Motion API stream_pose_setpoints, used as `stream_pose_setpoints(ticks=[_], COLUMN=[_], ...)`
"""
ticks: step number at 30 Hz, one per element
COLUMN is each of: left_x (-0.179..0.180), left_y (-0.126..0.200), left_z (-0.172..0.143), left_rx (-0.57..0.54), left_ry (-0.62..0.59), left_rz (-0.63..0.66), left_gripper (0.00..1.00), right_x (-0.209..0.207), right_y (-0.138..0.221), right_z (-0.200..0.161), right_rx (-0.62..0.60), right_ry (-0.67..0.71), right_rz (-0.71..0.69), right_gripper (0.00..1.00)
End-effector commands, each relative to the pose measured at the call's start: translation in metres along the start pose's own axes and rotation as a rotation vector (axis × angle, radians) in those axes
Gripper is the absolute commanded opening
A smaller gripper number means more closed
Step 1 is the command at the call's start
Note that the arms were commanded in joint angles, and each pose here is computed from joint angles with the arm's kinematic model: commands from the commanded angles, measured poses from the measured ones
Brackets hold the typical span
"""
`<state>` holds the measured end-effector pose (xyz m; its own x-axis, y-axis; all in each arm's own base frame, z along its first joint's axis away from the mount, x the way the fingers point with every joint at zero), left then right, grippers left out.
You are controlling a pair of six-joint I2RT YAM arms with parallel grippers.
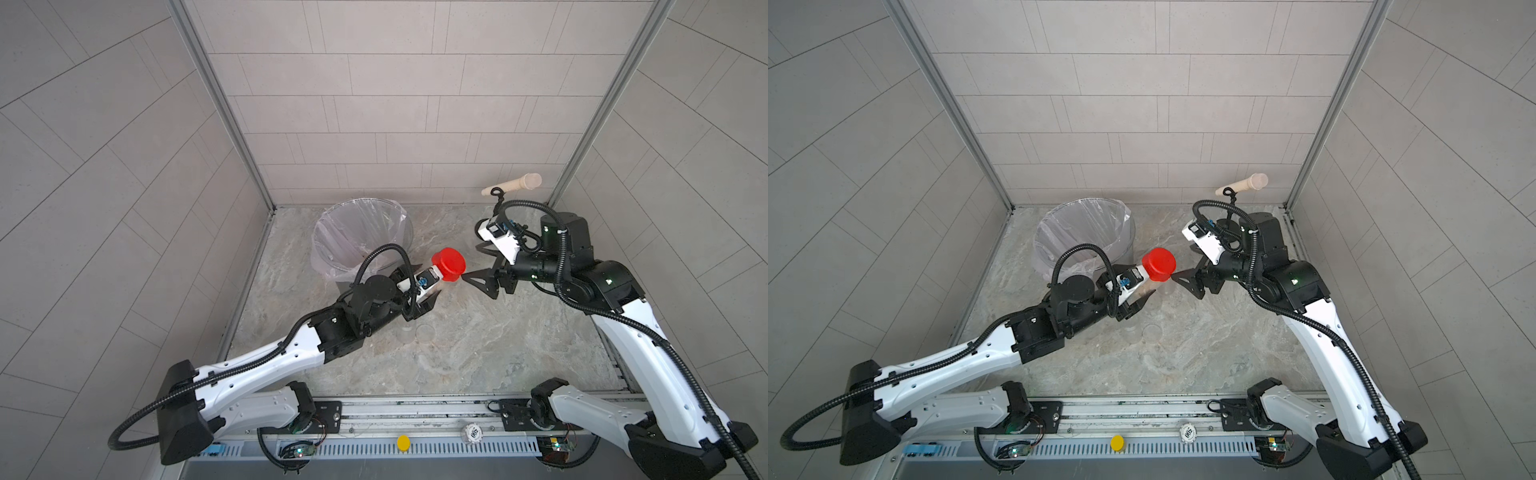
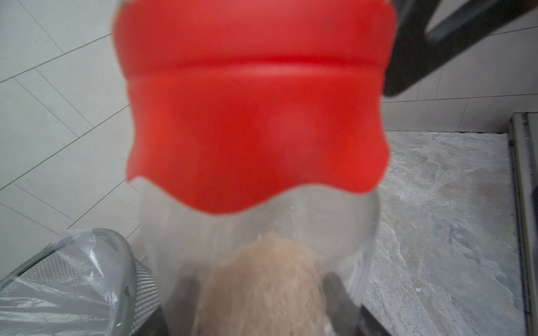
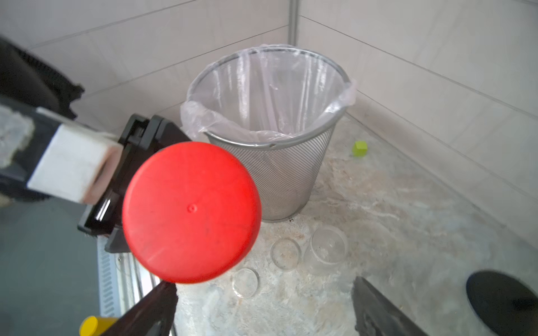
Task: Empty moldy rice from jars
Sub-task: Unscrew the lid from the jar.
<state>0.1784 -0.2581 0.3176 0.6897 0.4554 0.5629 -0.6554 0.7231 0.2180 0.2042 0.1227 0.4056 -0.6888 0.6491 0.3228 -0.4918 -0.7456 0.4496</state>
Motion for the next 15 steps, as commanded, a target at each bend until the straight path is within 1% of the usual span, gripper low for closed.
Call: stream_pose_setpoints(ticks=[1, 4, 6, 7, 10, 11, 15], left_x=[0.005, 0.003, 0.003, 0.002, 0.0, -0.001, -0.002], left_y=[0.002, -0.003, -0.006, -0.007, -0.012, -0.013, -0.018], left_z=[0.014, 0.01, 0.009, 0.007, 0.004, 0.004, 0.003], left_rx=[-0.045, -0.016, 0.002, 0.012, 0.029, 0.031, 0.037], left_ry=[-0.062, -0.091, -0.107, -0.115, -0.13, -0.134, -0.145], left_rz=[0.016, 0.015, 0.016, 0.015, 0.015, 0.013, 0.009], left_gripper=[0.0, 0.0, 0.0, 0.0, 0.0, 0.0, 0.0], right_x=[-0.002, -0.004, -0.002, -0.003, -0.003, -0.002, -0.003], right_y=[0.004, -0.002, -0.005, -0.003, 0.008, 0.008, -0.003], right_z=[0.021, 0.024, 0.025, 0.024, 0.024, 0.023, 0.016], right_rx=[-0.033, -0.025, -0.037, -0.047, -0.04, -0.031, 0.038], right_ry=[-0.362, -0.633, -0.742, -0.787, -0.812, -0.818, -0.84], right_rz=[-0.034, -0.015, 0.012, -0.019, -0.113, -0.124, -0.156], right_gripper=[0.91, 0.87, 0.86, 0.86, 0.88, 0.89, 0.89])
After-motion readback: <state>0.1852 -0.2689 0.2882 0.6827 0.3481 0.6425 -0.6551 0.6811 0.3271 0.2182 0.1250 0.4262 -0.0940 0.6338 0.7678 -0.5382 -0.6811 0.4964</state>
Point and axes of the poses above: each gripper's point midway between its finger pads, its own y axis back along the fingers, its own x axis along the line the jaws close on, z = x × y, the point moved 8 cm from there along y, back along the fingers, and after that the axes turned 13 degrees about -y, right-handed, at the moved point
